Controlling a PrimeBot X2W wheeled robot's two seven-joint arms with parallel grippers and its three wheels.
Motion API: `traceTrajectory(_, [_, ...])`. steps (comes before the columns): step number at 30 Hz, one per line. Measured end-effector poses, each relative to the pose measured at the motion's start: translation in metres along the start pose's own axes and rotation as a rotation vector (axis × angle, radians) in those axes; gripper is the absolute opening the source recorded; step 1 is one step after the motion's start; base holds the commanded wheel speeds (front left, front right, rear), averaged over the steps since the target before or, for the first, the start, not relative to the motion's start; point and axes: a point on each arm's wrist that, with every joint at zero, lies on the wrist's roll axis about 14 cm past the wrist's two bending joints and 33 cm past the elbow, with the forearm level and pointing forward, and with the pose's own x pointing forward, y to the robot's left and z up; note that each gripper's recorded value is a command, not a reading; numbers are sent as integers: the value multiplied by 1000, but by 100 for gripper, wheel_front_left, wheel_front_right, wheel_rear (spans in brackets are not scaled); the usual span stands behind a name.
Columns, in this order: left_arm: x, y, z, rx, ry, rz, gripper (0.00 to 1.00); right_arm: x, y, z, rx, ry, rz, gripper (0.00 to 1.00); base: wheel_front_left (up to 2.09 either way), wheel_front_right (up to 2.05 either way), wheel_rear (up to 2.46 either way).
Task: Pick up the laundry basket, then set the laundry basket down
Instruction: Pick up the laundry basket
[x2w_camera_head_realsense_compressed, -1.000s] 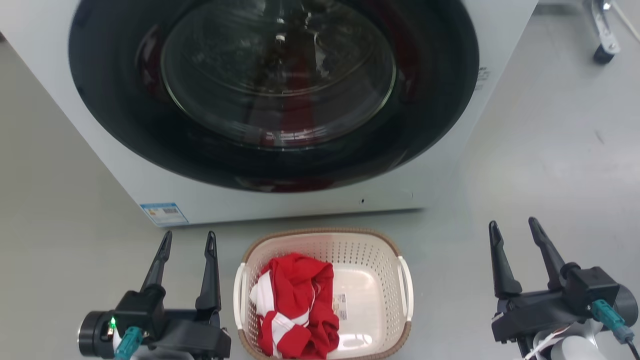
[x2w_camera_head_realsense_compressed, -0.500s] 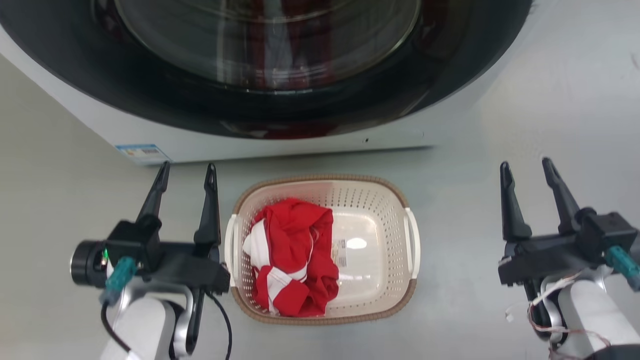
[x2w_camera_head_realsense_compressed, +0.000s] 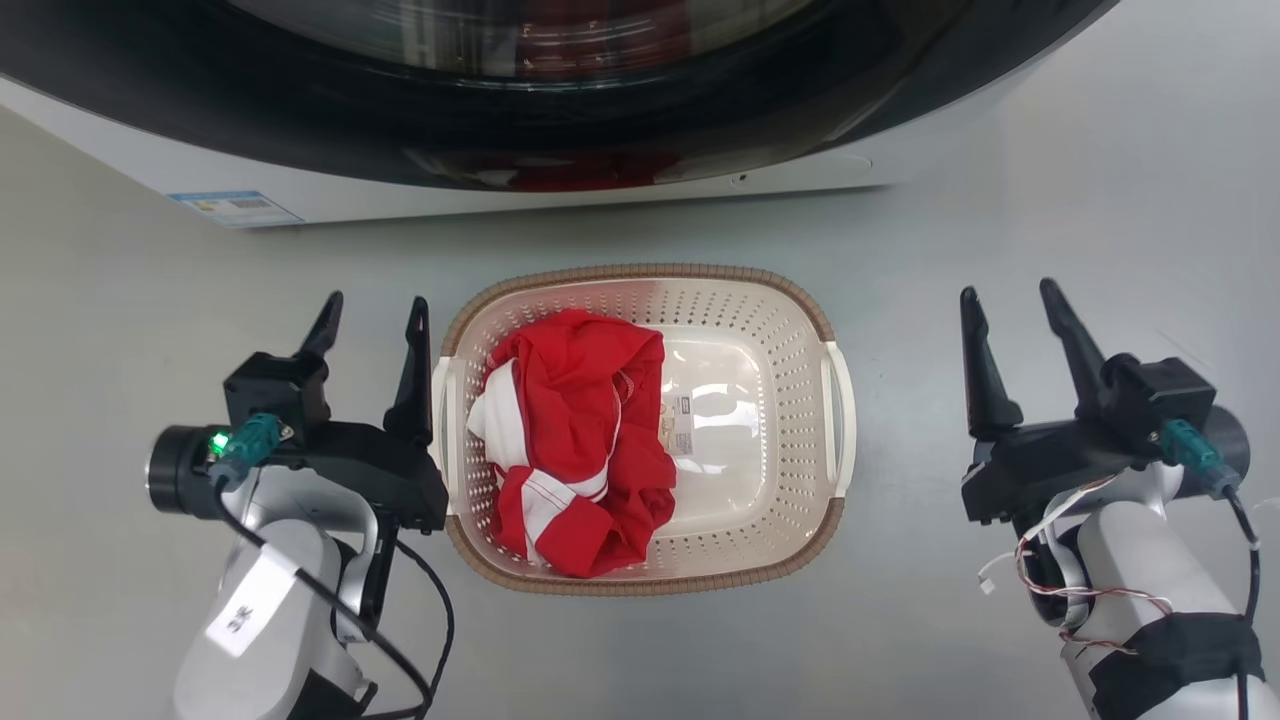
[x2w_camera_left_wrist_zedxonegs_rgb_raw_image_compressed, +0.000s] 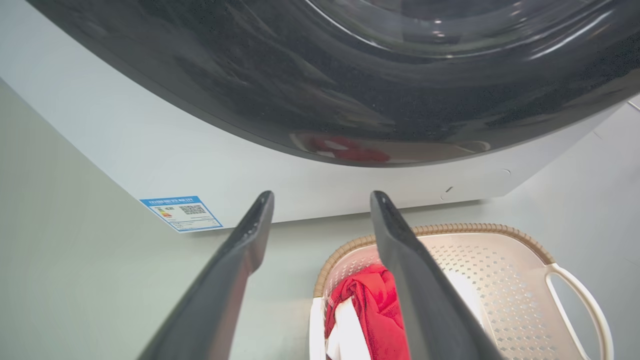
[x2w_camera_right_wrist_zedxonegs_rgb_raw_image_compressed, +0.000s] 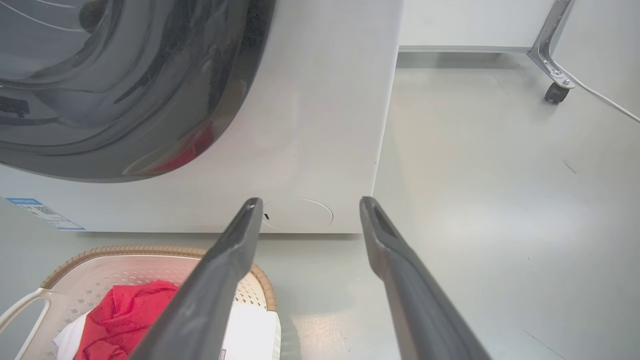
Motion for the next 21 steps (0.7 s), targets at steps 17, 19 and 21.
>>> traceTrajectory(17, [6,-2,-107,-86,319,-17,100,-7,19,-98,55,277,33,100,0,0,0])
traceTrajectory(19, [8,-2,-114,-89,340,-20,100,-5,22,-104,57,291,43,100,0,0,0])
traceTrajectory(21, [10,-1,-123,-90,364,-16,100,-3,25,-111,61,311,54,100,0,0,0])
